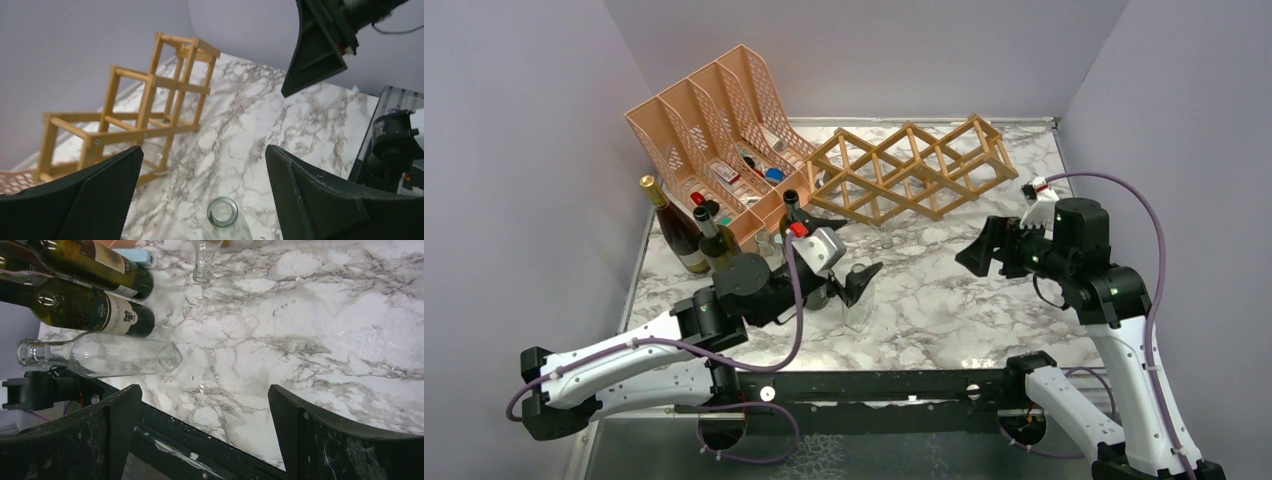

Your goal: Take the wine bottle off the wine rack

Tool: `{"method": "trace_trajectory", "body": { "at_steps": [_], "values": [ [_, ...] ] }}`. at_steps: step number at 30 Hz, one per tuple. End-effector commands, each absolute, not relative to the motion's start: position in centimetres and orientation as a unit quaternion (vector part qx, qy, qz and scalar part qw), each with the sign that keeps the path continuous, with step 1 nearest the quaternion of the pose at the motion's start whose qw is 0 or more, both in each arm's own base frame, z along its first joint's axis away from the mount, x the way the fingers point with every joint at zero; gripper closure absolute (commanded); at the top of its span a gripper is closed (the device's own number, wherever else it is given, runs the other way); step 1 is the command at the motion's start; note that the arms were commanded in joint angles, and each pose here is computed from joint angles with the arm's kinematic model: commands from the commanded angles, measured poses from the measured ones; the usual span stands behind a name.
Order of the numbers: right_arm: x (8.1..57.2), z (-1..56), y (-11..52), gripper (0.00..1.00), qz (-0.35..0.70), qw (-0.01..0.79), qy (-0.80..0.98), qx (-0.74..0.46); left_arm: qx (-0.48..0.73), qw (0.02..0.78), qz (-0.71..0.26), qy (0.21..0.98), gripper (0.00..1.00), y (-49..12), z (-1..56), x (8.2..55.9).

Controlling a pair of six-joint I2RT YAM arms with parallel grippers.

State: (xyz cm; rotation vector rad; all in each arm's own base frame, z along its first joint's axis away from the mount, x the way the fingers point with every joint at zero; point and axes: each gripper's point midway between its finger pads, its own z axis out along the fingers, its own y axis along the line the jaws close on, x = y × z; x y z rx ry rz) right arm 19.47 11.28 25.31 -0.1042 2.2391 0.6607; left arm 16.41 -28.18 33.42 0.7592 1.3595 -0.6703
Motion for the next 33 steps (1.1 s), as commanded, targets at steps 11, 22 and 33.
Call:
{"method": "trace_trajectory", "body": {
  "at_steps": [11,22,33],
  "values": [
    [18.6,40.3,7.4,0.0,0.171,0.631,0.752,-0.083,0.215,0.765,-0.159,0.586,0.01,-21.4,50.8,20.4],
    [16.7,45.5,4.8,0.0,0.121,0.697,0.704,-0.063,0.121,0.794,-0.074,0.591,0.01,-16.3,54.9,21.8],
    [16.6,45.4,6.2,0.0,0.147,0.689,0.704,-0.089,0.131,0.766,-0.031,0.629,0.01,-16.2,51.5,26.9]
  ]
}}
